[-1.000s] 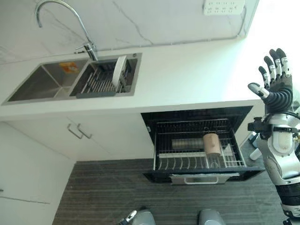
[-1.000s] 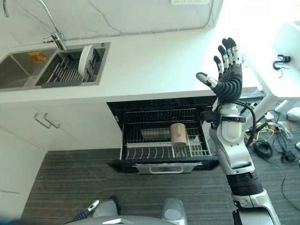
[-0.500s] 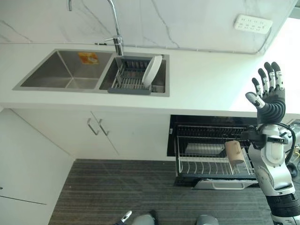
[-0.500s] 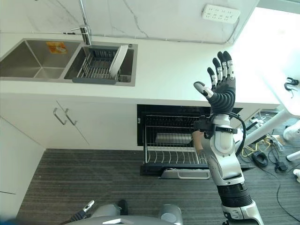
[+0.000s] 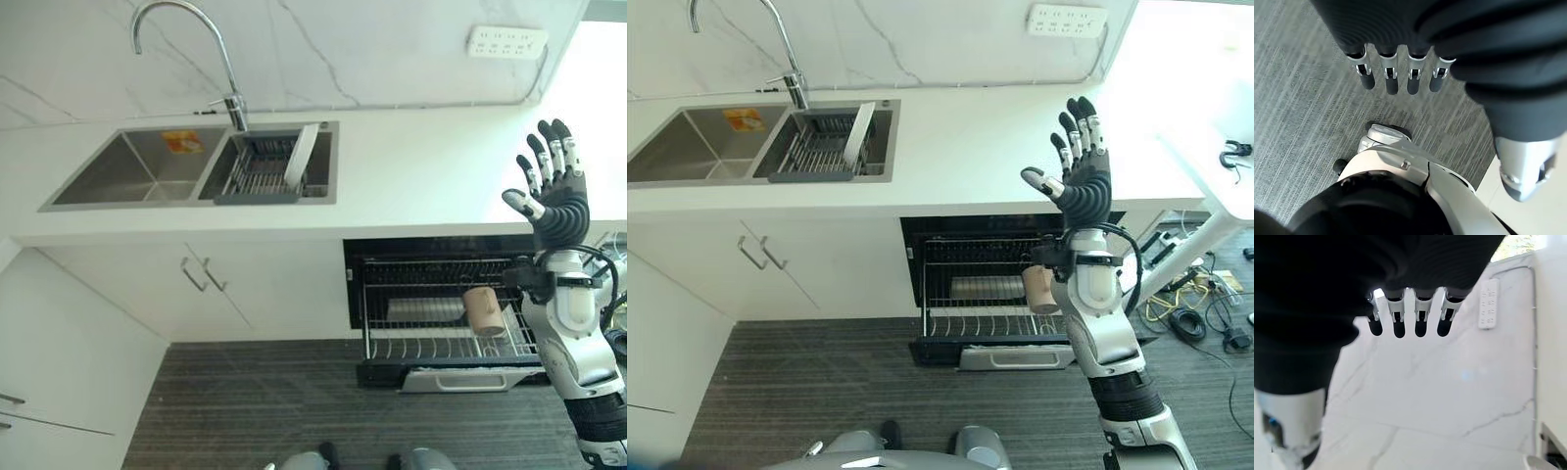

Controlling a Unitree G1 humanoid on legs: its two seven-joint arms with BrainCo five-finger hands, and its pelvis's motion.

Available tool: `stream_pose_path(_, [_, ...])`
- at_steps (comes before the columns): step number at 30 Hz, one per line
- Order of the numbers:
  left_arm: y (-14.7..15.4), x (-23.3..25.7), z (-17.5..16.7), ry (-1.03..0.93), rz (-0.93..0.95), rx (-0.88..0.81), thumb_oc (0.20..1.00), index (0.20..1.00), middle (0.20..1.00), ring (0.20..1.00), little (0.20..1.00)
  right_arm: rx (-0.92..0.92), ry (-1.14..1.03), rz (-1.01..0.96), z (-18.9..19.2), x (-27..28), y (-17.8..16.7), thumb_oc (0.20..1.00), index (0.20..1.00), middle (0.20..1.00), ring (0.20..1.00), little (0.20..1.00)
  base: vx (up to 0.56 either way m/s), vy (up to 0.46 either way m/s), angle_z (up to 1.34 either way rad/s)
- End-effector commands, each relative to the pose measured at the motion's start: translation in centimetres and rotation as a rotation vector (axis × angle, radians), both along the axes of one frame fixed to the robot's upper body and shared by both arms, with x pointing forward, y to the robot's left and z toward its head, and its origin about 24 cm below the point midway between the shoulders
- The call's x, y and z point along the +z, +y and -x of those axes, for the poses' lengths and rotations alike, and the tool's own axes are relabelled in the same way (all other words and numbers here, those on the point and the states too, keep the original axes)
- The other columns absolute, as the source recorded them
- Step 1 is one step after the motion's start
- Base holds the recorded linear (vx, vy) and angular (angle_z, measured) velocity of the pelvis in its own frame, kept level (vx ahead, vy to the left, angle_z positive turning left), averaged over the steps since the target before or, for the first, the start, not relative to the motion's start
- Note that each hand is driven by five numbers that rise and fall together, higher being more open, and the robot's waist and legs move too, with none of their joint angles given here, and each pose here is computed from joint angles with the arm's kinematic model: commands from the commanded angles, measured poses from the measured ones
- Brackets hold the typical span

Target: Place the dishes in the dishwasher.

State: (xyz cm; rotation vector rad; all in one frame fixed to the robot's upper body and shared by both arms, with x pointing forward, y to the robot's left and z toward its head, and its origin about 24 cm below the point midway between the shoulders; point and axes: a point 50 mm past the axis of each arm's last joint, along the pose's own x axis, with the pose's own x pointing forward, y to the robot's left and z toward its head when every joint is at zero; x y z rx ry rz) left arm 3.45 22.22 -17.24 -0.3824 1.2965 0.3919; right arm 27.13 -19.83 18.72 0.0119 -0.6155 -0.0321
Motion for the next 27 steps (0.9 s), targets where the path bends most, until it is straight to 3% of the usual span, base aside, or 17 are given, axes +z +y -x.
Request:
stream_pose_path(1, [-1.1, -0.2, -0.9, -0.020, 0.010, 0.034, 1.000, 1.000, 1.000, 1.000, 1.000, 0.025, -0.159, 0.022, 0.3, 3.6, 0.8, 1.000, 1.000, 1.000, 1.000, 1.000, 0.12, 0.192, 0.03])
stream_pose_path(14, [-0.8, 0.2, -3.2, -0.059, 0.025, -0.096, 1.000, 1.000, 1.000, 1.000, 1.000, 0.076, -0.156, 0.018, 1.1, 3.3, 1.2, 1.000, 1.000, 1.000, 1.000, 1.000, 0.13, 0.359, -0.04])
stream_pose_path(27, [0.5, 0.6, -4.0, -0.068, 0.040, -0.094, 1.000, 1.000, 1.000, 1.000, 1.000, 0.102, -0.189, -0.057, 0.7, 3.5, 2.6, 1.000, 1.000, 1.000, 1.000, 1.000, -0.04, 0.144, -0.25])
